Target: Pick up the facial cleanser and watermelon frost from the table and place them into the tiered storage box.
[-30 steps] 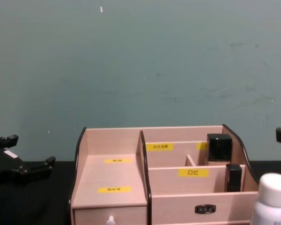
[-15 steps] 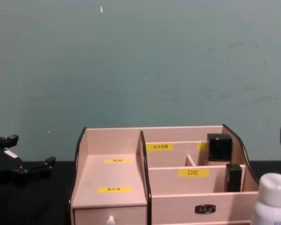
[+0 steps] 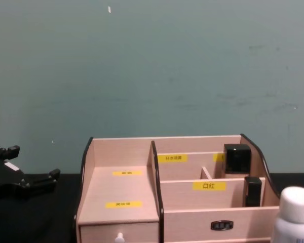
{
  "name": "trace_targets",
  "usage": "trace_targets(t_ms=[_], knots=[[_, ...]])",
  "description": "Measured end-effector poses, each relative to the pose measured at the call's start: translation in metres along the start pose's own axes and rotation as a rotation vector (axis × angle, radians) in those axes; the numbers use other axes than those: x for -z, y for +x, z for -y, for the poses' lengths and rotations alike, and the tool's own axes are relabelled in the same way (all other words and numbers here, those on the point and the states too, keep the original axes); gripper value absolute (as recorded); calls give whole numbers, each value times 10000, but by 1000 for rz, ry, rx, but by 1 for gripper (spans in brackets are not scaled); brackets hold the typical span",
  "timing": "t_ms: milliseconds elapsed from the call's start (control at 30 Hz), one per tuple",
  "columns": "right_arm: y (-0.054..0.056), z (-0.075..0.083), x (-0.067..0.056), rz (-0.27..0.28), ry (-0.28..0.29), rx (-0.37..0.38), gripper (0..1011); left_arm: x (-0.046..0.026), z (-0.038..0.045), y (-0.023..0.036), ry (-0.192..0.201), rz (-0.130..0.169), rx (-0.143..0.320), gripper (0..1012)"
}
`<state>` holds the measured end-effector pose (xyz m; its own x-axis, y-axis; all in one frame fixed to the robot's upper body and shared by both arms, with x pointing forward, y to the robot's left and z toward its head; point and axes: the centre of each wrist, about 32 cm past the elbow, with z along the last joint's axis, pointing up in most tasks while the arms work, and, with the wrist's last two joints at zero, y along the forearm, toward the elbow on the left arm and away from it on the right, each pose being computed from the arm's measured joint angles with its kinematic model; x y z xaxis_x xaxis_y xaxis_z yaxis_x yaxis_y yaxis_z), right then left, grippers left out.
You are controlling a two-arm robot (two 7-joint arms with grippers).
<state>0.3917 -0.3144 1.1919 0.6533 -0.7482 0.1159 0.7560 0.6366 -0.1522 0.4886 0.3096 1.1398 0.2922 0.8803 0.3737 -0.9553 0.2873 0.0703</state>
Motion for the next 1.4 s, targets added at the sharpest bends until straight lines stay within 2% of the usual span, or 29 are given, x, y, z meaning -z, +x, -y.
trace_targets(t_ms=[367, 700, 967, 1400], knots=[[-12, -87, 211, -47, -31, -32, 1002, 0, 0, 0, 0, 0, 0, 1010], [19, -290, 410, -69, -55, -52, 1002, 0, 0, 0, 0, 0, 0, 1010], [57, -409, 475, -74, -52, -64, 1002, 0, 0, 0, 0, 0, 0, 1010], [106, -578, 494, -79, -32, -90, 1002, 0, 0, 0, 0, 0, 0, 1010]])
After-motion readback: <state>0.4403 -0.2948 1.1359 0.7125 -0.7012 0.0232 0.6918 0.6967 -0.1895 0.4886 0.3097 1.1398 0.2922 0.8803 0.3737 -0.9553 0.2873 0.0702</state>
